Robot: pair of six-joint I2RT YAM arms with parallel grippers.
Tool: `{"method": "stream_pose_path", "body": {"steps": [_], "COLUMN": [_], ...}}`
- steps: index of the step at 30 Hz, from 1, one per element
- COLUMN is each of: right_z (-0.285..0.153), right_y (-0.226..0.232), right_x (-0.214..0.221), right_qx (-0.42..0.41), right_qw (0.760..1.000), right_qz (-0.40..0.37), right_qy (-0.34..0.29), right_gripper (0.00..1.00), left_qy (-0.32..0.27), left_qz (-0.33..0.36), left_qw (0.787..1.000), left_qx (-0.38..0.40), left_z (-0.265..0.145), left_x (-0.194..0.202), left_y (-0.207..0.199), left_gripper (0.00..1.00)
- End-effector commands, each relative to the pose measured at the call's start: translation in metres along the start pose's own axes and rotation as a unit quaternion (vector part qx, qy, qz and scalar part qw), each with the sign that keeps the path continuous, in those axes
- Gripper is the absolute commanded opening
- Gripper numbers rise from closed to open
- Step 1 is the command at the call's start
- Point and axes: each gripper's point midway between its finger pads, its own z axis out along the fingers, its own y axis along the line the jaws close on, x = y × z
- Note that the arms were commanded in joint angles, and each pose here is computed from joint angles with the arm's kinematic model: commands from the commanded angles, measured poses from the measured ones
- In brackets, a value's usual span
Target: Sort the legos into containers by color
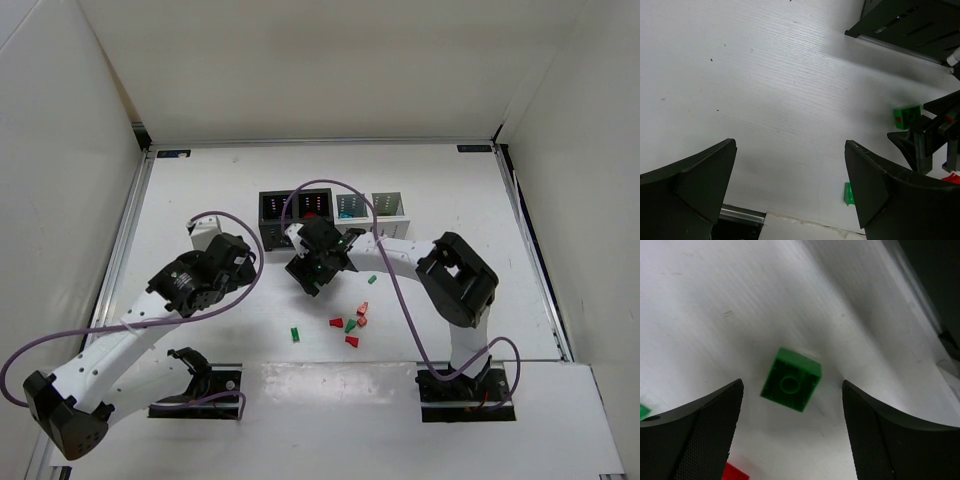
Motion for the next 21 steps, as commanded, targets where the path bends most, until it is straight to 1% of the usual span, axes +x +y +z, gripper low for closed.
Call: {"method": "stream_pose_path", "body": {"steps": [1,5,6,8,9,10,11,13,15,16,18,19,20,21], "right_z": [0.003,0.007,0.008,0.009,0.008,0.006,0.004,-0.004,-0.025,-0.033,-0.067,-0.077,-0.105,-0.115], "right_y": [-0.006,-0.004,-0.003,-0.004,-0.002,-0.002,-0.002,0.001,0.001,0.002,-0.002,-0.008,-0.015,-0.022], "right_x": [-0.019,-0.02,-0.019,-0.019,-0.018,-0.019,-0.02,-0.025,-0.037,-0.041,-0.056,-0.056,-0.066,-0.067], "right_qx": [0.023,0.033,0.035,0.038,0.038,0.038,0.038,0.038,0.039,0.037,0.046,0.058,0.067,0.074], "right_qw": [0.999,0.999,0.999,0.999,0.999,0.999,0.999,0.999,0.998,0.997,0.994,0.993,0.988,0.987], "right_qz": [-0.005,-0.012,-0.014,-0.013,-0.013,-0.011,-0.012,-0.012,-0.006,-0.005,0.001,0.003,0.01,0.017], "right_qy": [-0.022,-0.023,-0.019,-0.018,-0.016,-0.018,-0.02,-0.032,-0.056,-0.065,-0.102,-0.107,-0.136,-0.141], "right_gripper": [0.81,0.66,0.6,0.51,0.44,0.42,0.37,0.36,0.32,0.32,0.32,0.32,0.32,0.32], "left_qy": [-0.017,-0.02,-0.019,-0.023,-0.023,-0.025,-0.028,-0.032,-0.033,-0.032,-0.029,-0.027,-0.028,-0.023], "left_qz": [-0.008,-0.009,-0.008,-0.011,-0.01,-0.01,-0.01,-0.009,-0.007,-0.007,-0.001,0.001,0.0,0.006], "left_qw": [1.0,1.0,1.0,1.0,1.0,1.0,0.999,0.999,0.999,0.999,1.0,1.0,1.0,1.0], "left_qx": [-0.001,0.0,-0.002,-0.007,-0.013,-0.014,-0.014,-0.01,-0.007,-0.003,0.008,0.011,0.013,0.013], "left_z": [-0.004,-0.005,-0.005,-0.007,-0.007,-0.008,-0.009,-0.01,-0.011,-0.01,-0.009,-0.008,-0.006,-0.003], "left_x": [-0.007,-0.009,-0.008,-0.01,-0.009,-0.01,-0.011,-0.013,-0.014,-0.014,-0.013,-0.013,-0.014,-0.012], "left_y": [0.003,0.004,0.005,0.008,0.012,0.013,0.013,0.013,0.012,0.01,0.004,0.002,-0.001,-0.004], "left_gripper": [1.0,1.0,1.0,1.0,1.0,1.0,1.0,1.0,1.0,1.0,1.0,1.0,1.0,1.0]}}
